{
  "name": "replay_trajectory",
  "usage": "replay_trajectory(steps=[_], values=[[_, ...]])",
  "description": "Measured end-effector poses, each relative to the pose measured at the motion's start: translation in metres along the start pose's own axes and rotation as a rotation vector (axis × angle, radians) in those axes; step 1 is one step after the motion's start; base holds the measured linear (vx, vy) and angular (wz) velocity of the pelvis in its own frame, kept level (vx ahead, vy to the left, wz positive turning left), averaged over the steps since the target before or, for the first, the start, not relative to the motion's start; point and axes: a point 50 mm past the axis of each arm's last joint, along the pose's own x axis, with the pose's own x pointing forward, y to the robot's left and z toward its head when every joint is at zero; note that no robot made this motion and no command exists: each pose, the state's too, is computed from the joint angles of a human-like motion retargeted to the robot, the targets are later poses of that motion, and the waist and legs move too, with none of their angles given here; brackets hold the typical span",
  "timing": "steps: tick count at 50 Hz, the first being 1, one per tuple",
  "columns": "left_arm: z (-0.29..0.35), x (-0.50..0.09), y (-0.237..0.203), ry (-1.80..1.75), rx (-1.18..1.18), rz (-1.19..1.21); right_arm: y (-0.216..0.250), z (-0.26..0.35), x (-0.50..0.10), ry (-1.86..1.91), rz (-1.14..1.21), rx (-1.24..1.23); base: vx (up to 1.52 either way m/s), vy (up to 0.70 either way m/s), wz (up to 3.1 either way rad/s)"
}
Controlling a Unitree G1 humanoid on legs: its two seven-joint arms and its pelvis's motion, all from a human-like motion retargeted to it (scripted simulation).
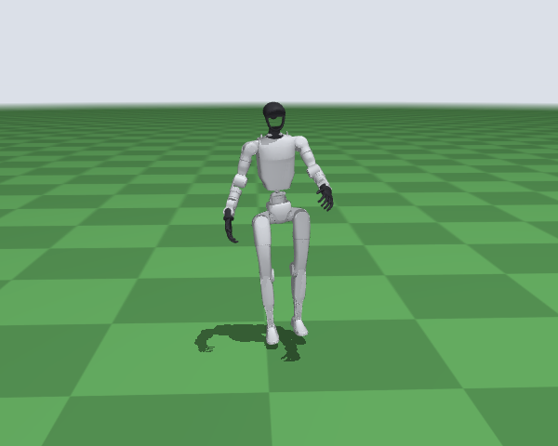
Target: Upper body actions
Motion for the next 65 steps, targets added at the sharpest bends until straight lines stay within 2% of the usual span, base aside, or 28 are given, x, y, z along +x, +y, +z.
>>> replay_trajectory(steps=[3,7,10,16,20,25,30,33,39,45,50,54,60,65], values=[[-0.063,-0.034,-0.056,0.321,0.056,-0.349,0.003,-0.074,-0.017,0.380,0.063,-0.169,-0.10,0.06,-0.03],[-0.116,-0.098,-0.108,0.582,0.064,-0.678,0.016,-0.136,-0.043,0.683,-0.055,-0.368,-0.08,-0.03,-0.02],[-0.136,-0.138,-0.132,0.670,0.073,-0.767,0.029,-0.165,-0.056,0.746,-0.159,-0.371,-0.10,-0.03,0.06],[-0.159,-0.198,-0.157,0.795,0.138,-0.858,0.034,-0.172,-0.059,0.713,-0.147,-0.434,-0.08,-0.06,0.02],[-0.163,-0.209,-0.158,0.819,0.147,-0.906,0.020,-0.153,-0.051,0.756,-0.056,-0.645,-0.13,-0.03,-0.03],[-0.157,-0.189,-0.149,0.731,0.262,-0.947,0.002,-0.117,-0.036,0.734,0.025,-0.904,-0.17,-0.05,0.09],[-0.147,-0.162,-0.140,0.646,0.362,-0.897,-0.008,-0.073,-0.019,0.657,0.022,-1.104,-0.20,-0.09,0.42],[-0.143,-0.153,-0.138,0.634,0.343,-0.852,-0.006,-0.042,-0.007,0.601,0.056,-1.214,-0.25,-0.15,0.66],[-0.145,-0.154,-0.139,0.692,0.207,-0.726,0.021,0.035,0.015,0.503,0.151,-1.495,-0.26,-0.12,0.42],[-0.161,-0.183,-0.141,0.828,0.102,-0.520,0.082,0.104,0.027,0.251,0.170,-1.726,-0.21,-0.01,-0.46],[-0.173,-0.211,-0.144,0.949,0.048,-0.463,0.124,0.114,0.026,0.035,0.276,-1.737,-0.15,0.04,-0.43],[-0.179,-0.223,-0.144,1.010,0.058,-0.525,0.130,0.099,0.026,-0.054,0.326,-1.607,-0.21,0.04,-0.15],[-0.179,-0.212,-0.134,0.991,0.149,-0.570,0.094,0.044,0.028,0.114,0.289,-1.402,-0.31,0.05,0.23],[-0.171,-0.181,-0.120,0.907,0.201,-0.606,0.053,-0.017,0.018,0.389,0.143,-1.168,-0.47,0.12,0.46]])
